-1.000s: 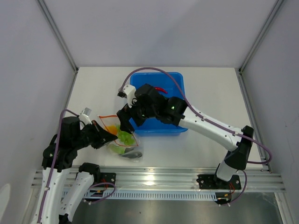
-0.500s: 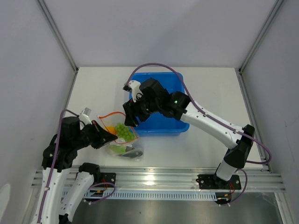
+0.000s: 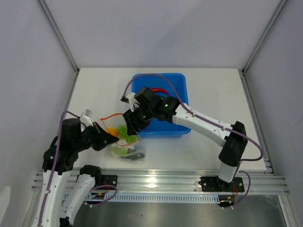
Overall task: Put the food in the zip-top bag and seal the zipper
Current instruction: Adjust the zipper food storage bag at the center of the board.
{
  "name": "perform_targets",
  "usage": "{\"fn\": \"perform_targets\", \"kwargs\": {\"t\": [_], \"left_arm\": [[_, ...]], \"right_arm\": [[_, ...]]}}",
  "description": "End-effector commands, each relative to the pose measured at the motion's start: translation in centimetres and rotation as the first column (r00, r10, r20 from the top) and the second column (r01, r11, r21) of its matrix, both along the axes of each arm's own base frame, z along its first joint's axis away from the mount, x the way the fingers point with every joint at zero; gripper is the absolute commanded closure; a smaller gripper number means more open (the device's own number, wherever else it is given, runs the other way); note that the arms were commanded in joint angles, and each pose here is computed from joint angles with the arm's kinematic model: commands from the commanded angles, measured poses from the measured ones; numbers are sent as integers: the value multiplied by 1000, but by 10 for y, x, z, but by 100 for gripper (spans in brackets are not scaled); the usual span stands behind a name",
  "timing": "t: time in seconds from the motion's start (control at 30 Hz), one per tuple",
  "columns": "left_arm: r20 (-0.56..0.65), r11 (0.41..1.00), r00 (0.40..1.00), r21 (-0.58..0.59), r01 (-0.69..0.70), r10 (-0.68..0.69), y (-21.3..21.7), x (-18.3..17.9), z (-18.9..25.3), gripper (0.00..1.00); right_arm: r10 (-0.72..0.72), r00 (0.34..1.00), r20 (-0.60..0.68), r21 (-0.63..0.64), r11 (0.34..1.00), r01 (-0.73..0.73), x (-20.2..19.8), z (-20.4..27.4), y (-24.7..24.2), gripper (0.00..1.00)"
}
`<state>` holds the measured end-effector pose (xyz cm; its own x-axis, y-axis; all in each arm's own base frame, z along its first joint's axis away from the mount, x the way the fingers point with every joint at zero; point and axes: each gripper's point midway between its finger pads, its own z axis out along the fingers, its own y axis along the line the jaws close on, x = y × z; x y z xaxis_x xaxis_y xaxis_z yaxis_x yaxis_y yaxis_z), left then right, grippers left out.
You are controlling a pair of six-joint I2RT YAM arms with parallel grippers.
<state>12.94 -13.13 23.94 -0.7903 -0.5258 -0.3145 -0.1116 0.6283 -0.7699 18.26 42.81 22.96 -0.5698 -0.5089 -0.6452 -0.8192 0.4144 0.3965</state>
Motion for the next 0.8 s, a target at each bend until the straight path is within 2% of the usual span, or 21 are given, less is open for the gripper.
{"fn": "perform_targets", "kwargs": {"t": [0.0,0.03,0.1,0.13,0.17,0.33,0.5,0.53,0.7,0.77], "left_arm": [[19,999,1000,-34,-1,2,-3,-1,7,100],[22,999,1000,-32,-5,6,-2,-1,8,100],[34,1000,999,-24,-13,14,0,-4,12,99],[41,1000,999,-22,-18,19,1,-5,13,99],[54,999,998,-9,-35,36,5,-5,15,100],[142,993,983,21,-119,114,20,-12,42,99],[181,981,966,20,-192,186,31,-16,50,100],[170,982,968,19,-190,184,30,-16,46,100],[-99,996,991,-4,-92,91,8,-14,-27,99],[-144,996,986,-16,-89,85,5,-13,-43,99]], "right_arm": [[0,1000,15,-4,1000,1,10,-2,12,44],[2,1000,11,-19,1000,-1,12,-9,13,58],[-8,1000,19,-20,1000,9,16,-7,14,77],[-18,1000,25,-23,1000,19,19,-6,13,94],[-22,999,39,-19,1000,23,21,-2,13,100],[-26,971,237,-24,999,33,21,38,6,100],[-30,966,255,89,996,8,8,83,1,100],[-24,972,234,76,997,6,7,73,0,100],[12,994,105,-5,1000,-11,2,9,1,100],[11,997,76,-53,999,-7,1,-17,-1,100]]}}
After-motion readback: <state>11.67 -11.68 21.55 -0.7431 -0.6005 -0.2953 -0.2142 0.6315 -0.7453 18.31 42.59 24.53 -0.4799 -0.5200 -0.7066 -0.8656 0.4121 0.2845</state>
